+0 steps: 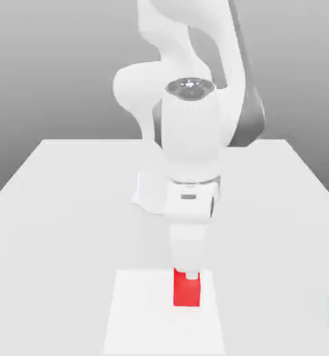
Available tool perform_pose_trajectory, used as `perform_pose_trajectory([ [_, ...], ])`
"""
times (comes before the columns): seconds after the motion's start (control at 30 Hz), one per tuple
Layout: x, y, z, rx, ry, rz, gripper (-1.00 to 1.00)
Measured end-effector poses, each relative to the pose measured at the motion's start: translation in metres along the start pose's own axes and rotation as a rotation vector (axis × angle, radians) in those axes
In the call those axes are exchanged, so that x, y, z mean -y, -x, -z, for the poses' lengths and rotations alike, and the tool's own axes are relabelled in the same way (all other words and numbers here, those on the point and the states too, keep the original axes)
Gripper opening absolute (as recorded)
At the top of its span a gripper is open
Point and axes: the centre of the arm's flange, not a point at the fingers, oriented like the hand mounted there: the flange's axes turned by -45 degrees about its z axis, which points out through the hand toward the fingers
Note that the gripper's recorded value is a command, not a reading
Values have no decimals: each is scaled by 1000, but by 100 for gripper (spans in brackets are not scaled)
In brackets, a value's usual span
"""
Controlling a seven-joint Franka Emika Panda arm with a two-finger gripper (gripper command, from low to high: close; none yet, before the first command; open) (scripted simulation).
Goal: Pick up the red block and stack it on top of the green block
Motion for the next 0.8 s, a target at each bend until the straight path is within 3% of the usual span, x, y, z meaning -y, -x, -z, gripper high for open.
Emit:
perform_pose_trajectory([
  [0.57,2,1,-66,11,-2,28,0],
  [0.6,4,1,-70,11,-5,27,-100],
  [0.8,4,1,-72,10,-9,27,-100],
])
